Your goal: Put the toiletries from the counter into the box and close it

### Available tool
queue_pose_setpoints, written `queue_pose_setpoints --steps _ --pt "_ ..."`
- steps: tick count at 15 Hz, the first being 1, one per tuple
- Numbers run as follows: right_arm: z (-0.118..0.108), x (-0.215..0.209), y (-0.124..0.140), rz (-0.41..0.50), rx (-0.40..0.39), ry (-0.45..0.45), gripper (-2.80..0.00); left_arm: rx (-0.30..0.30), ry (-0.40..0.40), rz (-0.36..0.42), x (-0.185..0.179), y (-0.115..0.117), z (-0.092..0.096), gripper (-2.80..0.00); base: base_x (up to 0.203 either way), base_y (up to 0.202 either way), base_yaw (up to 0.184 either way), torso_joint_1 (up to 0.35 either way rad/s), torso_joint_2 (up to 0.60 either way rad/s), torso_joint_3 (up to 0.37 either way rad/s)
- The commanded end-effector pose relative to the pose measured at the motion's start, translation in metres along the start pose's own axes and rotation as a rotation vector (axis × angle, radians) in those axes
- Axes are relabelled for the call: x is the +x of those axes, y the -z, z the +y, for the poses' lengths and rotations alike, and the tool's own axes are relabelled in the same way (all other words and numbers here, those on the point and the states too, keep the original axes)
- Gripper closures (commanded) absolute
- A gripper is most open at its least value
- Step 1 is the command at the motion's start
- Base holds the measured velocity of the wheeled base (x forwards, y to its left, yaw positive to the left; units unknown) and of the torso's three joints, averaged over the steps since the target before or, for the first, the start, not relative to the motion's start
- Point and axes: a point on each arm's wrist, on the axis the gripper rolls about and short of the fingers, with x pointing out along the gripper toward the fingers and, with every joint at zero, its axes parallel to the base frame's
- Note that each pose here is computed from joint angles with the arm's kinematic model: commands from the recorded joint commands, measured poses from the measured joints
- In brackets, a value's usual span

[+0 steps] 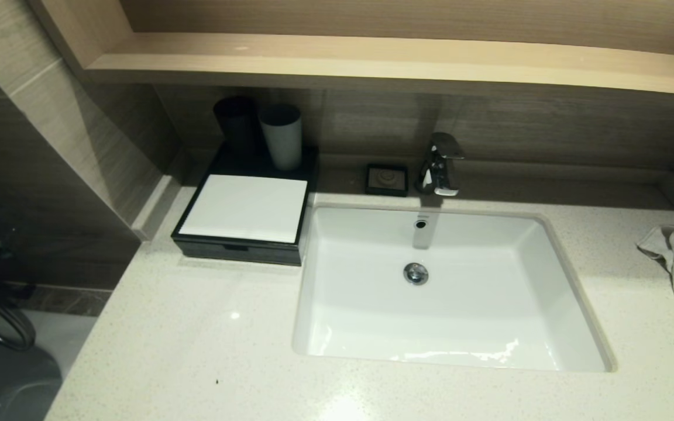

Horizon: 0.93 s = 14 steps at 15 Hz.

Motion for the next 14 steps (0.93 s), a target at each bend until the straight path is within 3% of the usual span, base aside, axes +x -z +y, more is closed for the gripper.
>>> queue_pose_setpoints --steps 1,6,14 --pt "0.0000 0.0000 0.0000 0.000 0.000 -0.001 0.00 -0.003 0.008 0.016 0.0020 0.0066 -0.0007 0.00 0.000 0.000 0.000 0.000 0.00 0.000" --pt "0.0000 0.0000 0.0000 0.000 0.000 -0.001 0.00 -0.002 0.046 0.067 0.0031 0.0156 -0.0022 0.00 0.000 0.000 0.000 0.000 0.00 0.000" --pt "0.0000 0.0000 0.0000 0.000 0.000 0.001 0.00 -0.022 0.045 0.066 0.0031 0.0154 -0.0022 0.00 0.000 0.000 0.000 0.000 0.00 0.000"
